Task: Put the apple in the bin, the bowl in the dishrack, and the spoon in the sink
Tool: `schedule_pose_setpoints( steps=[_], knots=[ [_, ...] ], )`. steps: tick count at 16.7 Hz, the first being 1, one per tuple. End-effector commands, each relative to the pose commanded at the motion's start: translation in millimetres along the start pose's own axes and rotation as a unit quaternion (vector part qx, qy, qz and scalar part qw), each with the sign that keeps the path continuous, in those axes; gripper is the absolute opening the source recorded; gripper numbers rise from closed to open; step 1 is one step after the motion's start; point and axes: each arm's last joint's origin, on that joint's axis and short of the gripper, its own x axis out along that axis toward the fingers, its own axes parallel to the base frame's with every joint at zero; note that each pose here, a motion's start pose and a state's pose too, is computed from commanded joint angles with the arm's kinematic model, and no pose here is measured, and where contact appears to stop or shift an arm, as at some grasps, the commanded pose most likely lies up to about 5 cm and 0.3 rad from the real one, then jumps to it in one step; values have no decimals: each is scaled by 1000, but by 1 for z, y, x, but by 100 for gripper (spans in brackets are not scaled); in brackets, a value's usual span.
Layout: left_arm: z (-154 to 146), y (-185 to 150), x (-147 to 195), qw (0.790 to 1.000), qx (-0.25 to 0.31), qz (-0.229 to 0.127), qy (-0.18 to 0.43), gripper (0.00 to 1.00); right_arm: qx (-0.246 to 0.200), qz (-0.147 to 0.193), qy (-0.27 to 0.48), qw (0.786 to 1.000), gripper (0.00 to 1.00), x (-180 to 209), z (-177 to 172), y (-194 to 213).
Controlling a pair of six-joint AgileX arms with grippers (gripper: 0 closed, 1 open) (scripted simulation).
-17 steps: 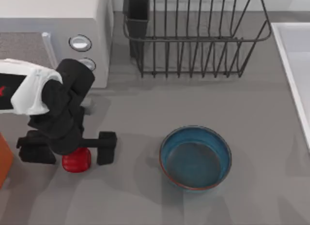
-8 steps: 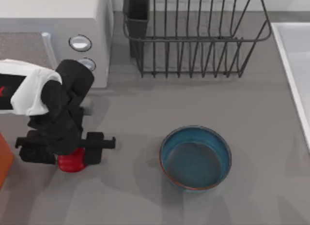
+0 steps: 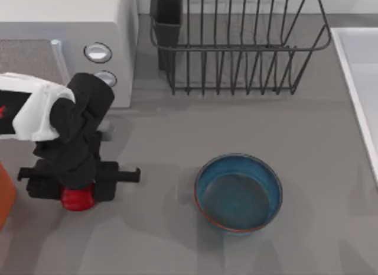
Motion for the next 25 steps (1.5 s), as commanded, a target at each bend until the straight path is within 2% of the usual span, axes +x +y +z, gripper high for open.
schedule_pose_setpoints(
  steps=[5, 6, 9, 18, 25],
  knots=[
    [0, 0, 0, 1000, 0, 0, 0, 0, 0, 0, 0, 1000, 100, 0, 0, 0],
    [0, 2, -5, 1000, 5, 12, -7, 0, 0, 0, 0, 1000, 100, 0, 0, 0],
    [4, 2, -13, 1000, 4, 12, -6, 0, 0, 0, 0, 1000, 100, 0, 0, 0],
    [8, 0, -101, 1000, 5, 13, -5, 0, 0, 0, 0, 1000, 100, 0, 0, 0],
    [10, 4, -103, 1000, 12, 13, -3, 0, 0, 0, 0, 1000, 100, 0, 0, 0]
  ],
)
